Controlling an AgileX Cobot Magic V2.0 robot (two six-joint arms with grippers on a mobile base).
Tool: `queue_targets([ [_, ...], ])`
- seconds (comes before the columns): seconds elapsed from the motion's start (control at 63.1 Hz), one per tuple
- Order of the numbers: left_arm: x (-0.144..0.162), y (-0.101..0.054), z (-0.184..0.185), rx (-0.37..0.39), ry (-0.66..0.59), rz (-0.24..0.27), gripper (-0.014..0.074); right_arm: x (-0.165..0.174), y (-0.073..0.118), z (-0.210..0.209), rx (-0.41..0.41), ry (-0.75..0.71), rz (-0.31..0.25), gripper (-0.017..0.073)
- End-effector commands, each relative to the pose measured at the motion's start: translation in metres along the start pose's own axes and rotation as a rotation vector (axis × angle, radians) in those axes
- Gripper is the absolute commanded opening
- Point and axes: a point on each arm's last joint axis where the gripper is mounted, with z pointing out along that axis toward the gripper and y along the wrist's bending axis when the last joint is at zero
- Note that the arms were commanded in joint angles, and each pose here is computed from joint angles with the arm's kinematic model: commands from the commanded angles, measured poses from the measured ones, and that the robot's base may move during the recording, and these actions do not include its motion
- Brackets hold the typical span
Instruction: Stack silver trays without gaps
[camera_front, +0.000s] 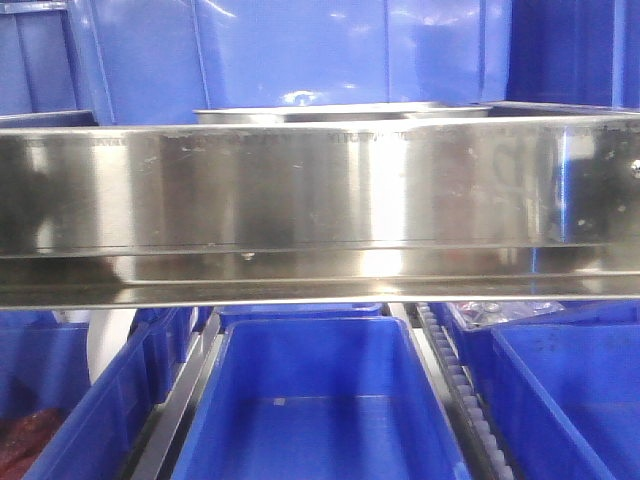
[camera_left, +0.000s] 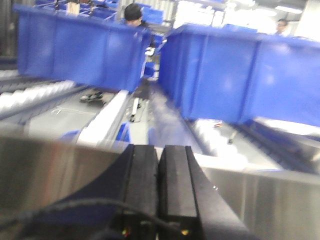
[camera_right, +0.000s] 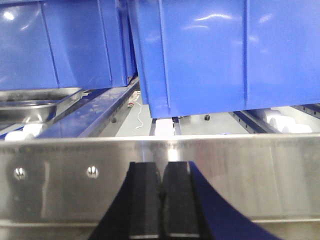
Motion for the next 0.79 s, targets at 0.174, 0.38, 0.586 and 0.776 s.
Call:
queue_targets([
  [0.174,-0.117,-0.016,-0.018,0.037,0.045,0.182,0.0095,-0.113,0.012,-0.020,-0.018,-0.196,-0.001,0.0248],
  [0.38,-0.150,-0.020,0.019,0.043,0.144,0.171,0.0418,-0.148,0.015,-0.001,-0.011,-0.165,-0.017,0.0628],
  [0.586,-0.168,-0.033,0.074,0.149,0.287,0.182,0.0430,-0.158,0.015,0.033,0.003,-0.072,-0.048,0.0590],
  [0.776,-0.182,-0.074,0.110,0.437,0.382,0.293,0.0430,-0.188,0.030,0.063,-0.096,0.066,-0.044,0.0590],
])
